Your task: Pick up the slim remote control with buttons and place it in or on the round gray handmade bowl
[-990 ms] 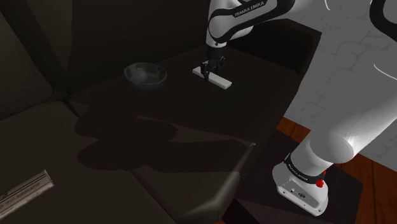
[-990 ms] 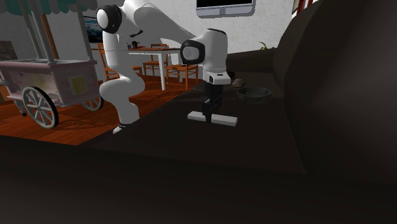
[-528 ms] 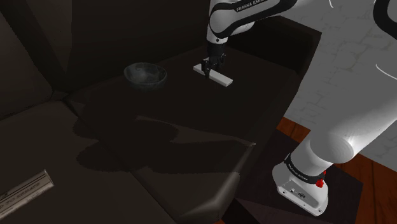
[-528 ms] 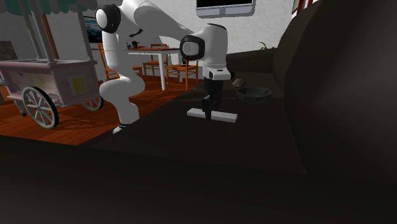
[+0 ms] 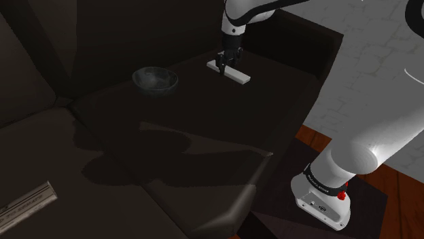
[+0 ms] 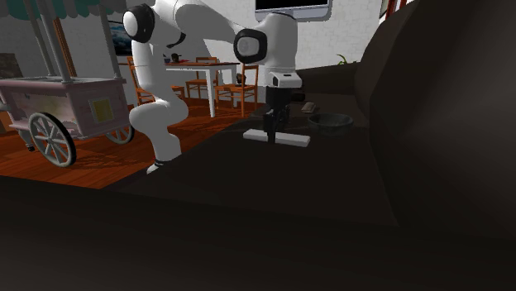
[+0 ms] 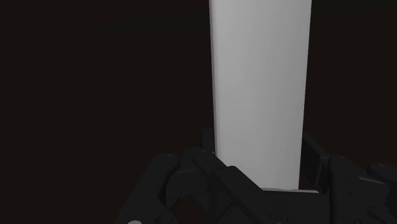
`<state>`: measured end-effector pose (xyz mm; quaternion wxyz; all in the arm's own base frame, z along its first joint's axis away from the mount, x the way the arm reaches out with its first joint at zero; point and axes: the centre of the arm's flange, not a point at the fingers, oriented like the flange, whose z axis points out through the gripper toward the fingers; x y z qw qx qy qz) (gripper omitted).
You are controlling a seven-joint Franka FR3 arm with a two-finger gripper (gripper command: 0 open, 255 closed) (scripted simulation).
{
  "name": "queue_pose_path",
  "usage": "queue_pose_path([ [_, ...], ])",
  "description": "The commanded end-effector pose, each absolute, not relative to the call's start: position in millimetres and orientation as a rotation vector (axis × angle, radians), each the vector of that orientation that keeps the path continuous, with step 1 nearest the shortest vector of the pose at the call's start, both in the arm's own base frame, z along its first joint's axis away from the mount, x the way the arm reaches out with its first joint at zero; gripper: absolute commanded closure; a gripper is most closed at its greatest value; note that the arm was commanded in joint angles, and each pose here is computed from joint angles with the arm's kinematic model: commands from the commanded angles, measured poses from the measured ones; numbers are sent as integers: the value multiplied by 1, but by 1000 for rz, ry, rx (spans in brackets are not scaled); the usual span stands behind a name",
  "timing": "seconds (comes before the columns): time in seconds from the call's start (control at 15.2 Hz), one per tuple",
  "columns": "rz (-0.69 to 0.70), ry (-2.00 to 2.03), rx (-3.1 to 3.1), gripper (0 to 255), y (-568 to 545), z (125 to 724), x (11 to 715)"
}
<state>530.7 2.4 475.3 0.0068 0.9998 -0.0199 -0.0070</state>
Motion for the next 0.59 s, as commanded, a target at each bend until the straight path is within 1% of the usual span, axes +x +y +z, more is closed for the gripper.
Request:
queue_pose_path([
  [0.0, -22, -62, 3127, 255, 2, 485, 530],
  [0.53, -22, -62, 3127, 255, 2, 528, 530],
])
